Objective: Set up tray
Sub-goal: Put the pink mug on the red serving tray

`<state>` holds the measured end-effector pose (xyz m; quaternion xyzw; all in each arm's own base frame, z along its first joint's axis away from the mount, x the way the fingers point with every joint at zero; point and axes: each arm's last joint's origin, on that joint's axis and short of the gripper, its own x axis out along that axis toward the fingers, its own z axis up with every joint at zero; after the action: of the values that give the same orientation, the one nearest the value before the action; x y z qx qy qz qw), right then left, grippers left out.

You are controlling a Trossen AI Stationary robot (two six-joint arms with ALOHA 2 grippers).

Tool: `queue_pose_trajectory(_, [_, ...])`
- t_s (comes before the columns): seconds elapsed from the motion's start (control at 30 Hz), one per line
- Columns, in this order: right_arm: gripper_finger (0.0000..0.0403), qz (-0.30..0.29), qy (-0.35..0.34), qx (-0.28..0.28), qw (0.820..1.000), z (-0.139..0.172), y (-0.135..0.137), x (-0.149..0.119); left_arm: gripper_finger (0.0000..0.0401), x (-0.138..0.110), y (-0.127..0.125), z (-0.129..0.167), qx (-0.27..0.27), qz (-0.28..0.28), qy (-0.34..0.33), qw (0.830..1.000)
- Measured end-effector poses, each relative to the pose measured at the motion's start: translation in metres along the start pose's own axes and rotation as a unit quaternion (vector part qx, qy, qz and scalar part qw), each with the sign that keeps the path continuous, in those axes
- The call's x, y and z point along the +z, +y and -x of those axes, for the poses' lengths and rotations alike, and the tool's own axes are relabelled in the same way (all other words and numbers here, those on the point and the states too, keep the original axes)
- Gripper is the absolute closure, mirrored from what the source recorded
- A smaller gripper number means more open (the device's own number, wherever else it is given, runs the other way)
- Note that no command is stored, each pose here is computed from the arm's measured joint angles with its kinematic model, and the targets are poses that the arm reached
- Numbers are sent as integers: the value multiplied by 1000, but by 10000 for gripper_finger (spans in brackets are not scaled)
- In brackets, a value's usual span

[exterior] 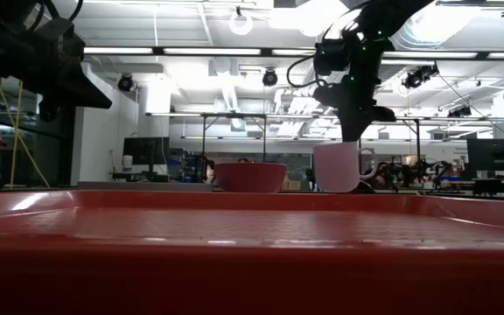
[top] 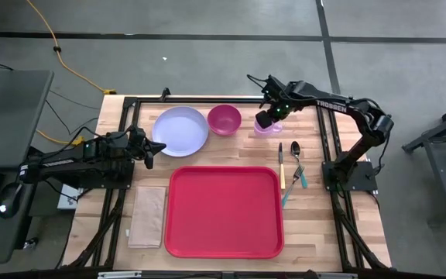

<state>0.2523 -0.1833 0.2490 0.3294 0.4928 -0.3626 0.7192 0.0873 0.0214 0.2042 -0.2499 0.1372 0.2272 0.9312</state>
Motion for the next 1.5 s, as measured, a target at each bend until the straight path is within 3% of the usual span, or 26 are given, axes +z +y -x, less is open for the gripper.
queue_pose_trajectory(0.7, [403,34,26,80,996,4,66,-33,357,-1,0,0,2,-1,3,1000])
queue_pose_trajectory(1.2, [403,89,-73,121,986,75,117,-28,357,-6,2,0,2,-5,34,999])
queue_pose_trajectory(1.5, [403,101,-82,153,980,90,136,-38,357,-7,3,0,5,-6,42,999])
